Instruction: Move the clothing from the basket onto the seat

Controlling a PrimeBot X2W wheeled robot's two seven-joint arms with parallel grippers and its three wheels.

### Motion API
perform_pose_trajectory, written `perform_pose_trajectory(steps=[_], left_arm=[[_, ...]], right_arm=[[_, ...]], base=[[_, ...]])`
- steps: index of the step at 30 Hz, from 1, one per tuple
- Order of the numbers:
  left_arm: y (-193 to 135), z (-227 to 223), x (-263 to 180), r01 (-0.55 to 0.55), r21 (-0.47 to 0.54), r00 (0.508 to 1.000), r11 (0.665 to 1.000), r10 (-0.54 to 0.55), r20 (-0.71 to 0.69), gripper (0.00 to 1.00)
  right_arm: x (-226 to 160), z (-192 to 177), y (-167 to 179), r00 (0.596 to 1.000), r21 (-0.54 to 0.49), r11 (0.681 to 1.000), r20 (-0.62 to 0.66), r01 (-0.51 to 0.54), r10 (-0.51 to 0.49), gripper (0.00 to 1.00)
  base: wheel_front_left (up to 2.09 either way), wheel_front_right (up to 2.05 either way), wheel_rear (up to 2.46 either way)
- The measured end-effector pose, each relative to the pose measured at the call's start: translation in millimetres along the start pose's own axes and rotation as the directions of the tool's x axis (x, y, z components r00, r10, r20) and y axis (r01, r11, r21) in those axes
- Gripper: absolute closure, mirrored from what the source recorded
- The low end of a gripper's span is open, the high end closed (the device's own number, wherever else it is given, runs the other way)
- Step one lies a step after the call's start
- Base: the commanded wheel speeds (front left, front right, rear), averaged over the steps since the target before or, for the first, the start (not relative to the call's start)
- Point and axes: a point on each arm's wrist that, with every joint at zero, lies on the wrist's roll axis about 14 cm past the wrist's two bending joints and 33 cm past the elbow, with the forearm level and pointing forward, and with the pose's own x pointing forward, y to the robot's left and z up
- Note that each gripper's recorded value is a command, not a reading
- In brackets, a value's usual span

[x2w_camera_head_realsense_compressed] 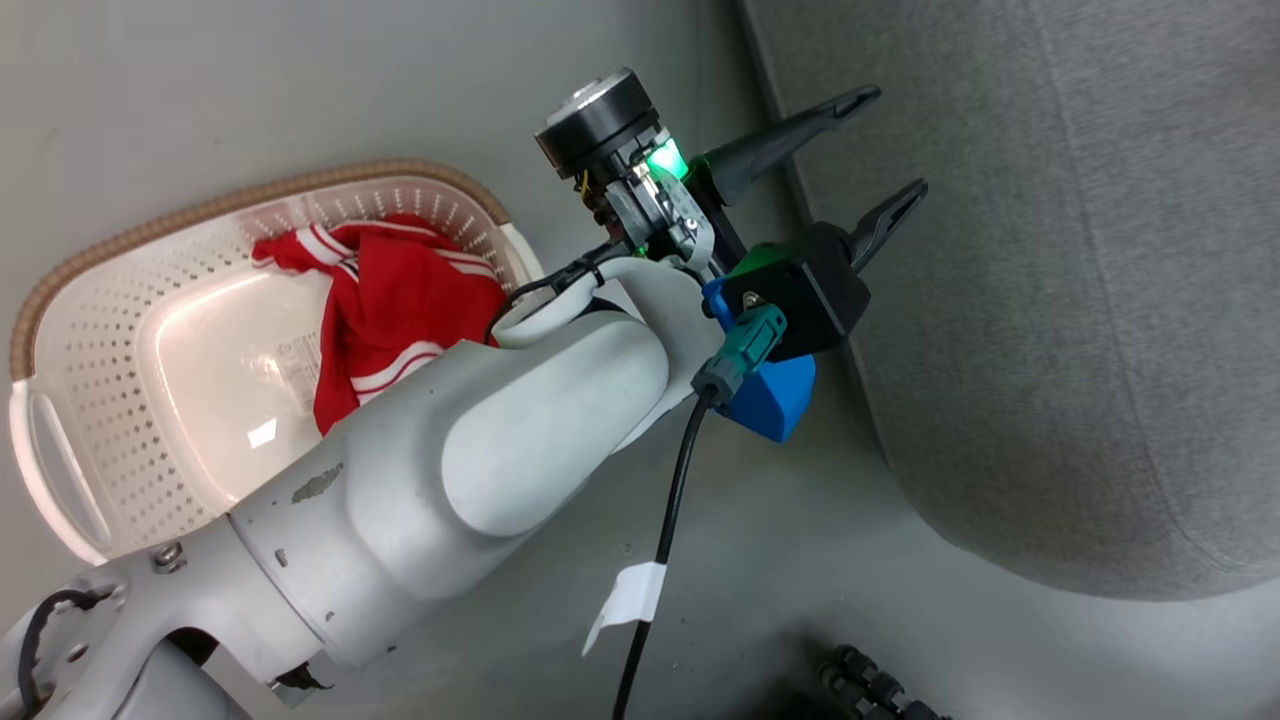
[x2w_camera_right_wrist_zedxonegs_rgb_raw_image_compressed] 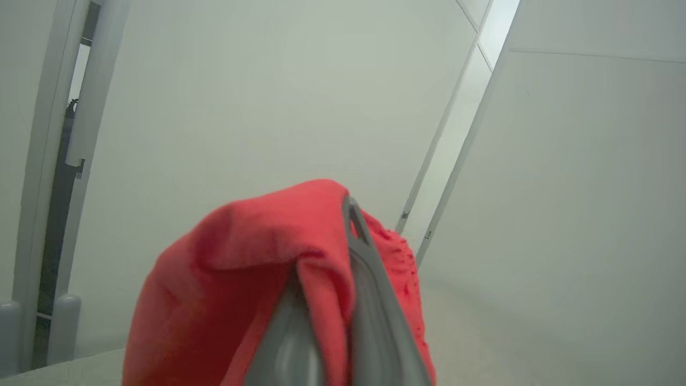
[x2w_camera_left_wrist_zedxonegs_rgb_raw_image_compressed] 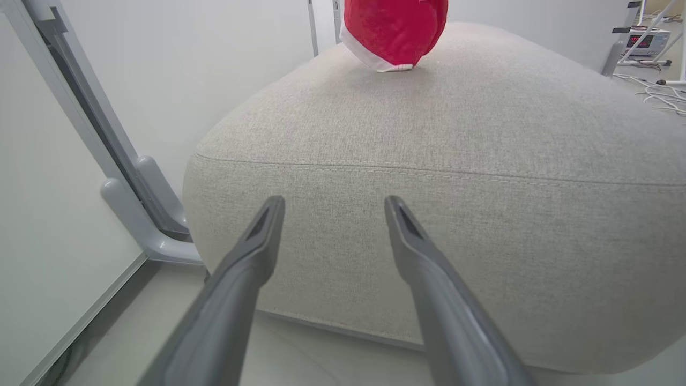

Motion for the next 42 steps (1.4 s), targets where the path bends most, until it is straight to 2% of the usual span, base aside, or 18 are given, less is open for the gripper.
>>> perform_pose_trajectory(steps=[5, 11, 15, 20, 21, 22, 23, 32, 37, 42], left_arm=[[8, -25, -6, -0.021, -0.03, 0.999, 0.999, 0.02, -0.031, 0.0], [10, -37, -10, -0.024, -0.043, 0.999, 0.999, 0.022, -0.047, 0.0], [12, -38, -12, -0.03, -0.038, 0.998, 0.999, 0.027, -0.055, 0.0], [15, -38, -15, -0.036, -0.029, 0.998, 0.999, 0.034, -0.062, 0.0], [16, -37, -15, -0.039, -0.026, 0.997, 0.999, 0.037, -0.063, 0.0], [16, -36, -15, -0.039, -0.023, 0.997, 0.999, 0.038, -0.063, 0.0], [16, -34, -15, -0.04, -0.02, 0.997, 0.999, 0.038, -0.061, 0.0], [12, 1, -18, -0.072, -0.01, 0.997, 0.997, 0.072, 0.003, 0.0], [16, 20, -28, -0.149, -0.023, 0.989, 0.989, 0.149, 0.022, 0.0], [27, 47, -45, -0.256, -0.019, 0.965, 0.967, 0.256, 0.048, 0.0]], right_arm=[[-13, -61, 21, 0.988, -0.037, 0.999, -0.153, -0.04, 0.034, 1.0], [-48, -118, 35, 0.949, -0.01, 0.999, -0.314, -0.043, 0.038, 1.0], [-74, -146, 46, 0.914, 0.016, 0.999, -0.404, -0.043, 0.046, 1.0], [-90, -163, 49, 0.885, 0.027, 0.999, -0.463, -0.045, 0.052, 1.0], [-91, -163, 49, 0.883, 0.03, 0.999, -0.467, -0.042, 0.051, 0.68], [-92, -163, 48, 0.882, 0.032, 0.999, -0.468, -0.039, 0.05, 0.08], [-91, -161, 48, 0.883, 0.034, 0.999, -0.466, -0.04, 0.052, 0.0], [-118, -140, 38, 0.885, 0.041, 0.995, -0.455, -0.093, 0.102, 0.0], [-123, -100, 34, 0.919, 0.061, 0.99, -0.369, -0.127, 0.141, 0.0], [-130, -59, 49, 0.937, 0.112, 0.974, -0.27, -0.196, 0.22, 0.0]], base=[[0.0, 0.0, 0.0], [0.0, 0.0, 0.0], [0.0, 0.0, 0.0], [0.0, 0.0, 0.0], [0.0, 0.0, 0.0], [0.0, 0.0, 0.0], [0.0, 0.0, 0.0], [0.0, 0.0, 0.0], [0.0, 0.0, 0.0], [0.0, 0.0, 0.0]])
